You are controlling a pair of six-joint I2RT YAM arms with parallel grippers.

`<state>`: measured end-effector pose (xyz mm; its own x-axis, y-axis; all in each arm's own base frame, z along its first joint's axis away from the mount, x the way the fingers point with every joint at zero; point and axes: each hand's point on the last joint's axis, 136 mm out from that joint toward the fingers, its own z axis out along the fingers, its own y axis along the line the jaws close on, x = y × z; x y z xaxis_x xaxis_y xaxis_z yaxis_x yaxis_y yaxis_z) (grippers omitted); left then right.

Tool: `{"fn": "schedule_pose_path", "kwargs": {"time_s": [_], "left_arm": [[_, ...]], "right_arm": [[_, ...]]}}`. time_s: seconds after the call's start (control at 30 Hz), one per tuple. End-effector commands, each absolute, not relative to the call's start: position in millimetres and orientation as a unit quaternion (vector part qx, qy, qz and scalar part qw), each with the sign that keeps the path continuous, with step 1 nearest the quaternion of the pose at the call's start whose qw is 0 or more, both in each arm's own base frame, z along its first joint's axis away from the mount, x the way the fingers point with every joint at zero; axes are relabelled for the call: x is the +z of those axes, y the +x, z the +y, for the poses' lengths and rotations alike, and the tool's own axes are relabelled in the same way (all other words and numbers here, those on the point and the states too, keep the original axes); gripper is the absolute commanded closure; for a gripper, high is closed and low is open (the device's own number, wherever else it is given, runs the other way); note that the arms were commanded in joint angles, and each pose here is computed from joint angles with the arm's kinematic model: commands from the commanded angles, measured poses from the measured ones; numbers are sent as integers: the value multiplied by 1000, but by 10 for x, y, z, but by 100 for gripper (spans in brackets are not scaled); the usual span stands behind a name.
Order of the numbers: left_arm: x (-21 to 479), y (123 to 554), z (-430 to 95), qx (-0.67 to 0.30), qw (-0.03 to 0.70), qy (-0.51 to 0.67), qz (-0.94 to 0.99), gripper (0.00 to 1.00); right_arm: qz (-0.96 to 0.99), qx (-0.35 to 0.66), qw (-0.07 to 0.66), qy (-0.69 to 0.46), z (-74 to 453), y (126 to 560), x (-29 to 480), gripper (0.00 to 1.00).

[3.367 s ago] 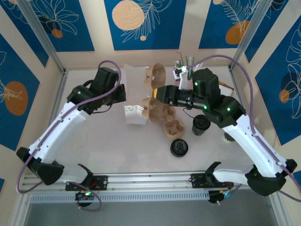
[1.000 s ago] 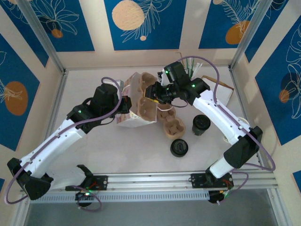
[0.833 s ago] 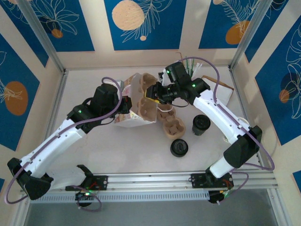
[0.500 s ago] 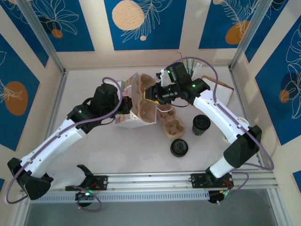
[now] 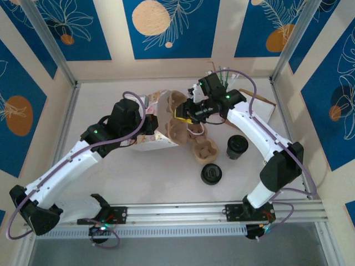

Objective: Pack the takeout coffee

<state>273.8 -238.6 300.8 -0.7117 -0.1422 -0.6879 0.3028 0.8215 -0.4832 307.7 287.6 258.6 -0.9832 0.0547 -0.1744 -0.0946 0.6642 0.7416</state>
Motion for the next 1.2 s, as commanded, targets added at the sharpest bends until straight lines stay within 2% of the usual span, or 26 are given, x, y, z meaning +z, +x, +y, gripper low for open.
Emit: {"fn": "schedule_pose_path", "kwargs": {"time_s": [0.0, 0.27, 0.5, 0.87, 1.17], "left_arm": [[3265, 2739, -2522, -337, 407, 67, 846, 100], [3238, 2740, -2582, -346, 402, 76, 844, 100], [3173, 2733, -2550, -333, 399, 78, 850, 100], [3197, 2706, -2459, -320, 409, 79, 851, 100], [3265, 2675, -2449, -320, 422, 100, 842, 100]], "right_arm": [[912, 407, 46, -8, 2863, 2952, 2461, 64], [888, 452, 50, -73, 3133, 2795, 2628, 64], [860, 494, 46, -118, 3167, 2578, 2795, 64], [862, 481, 87, -135, 3034, 2515, 2824, 65], [865, 480, 54, -137, 3015, 2484, 2736, 65]]}}
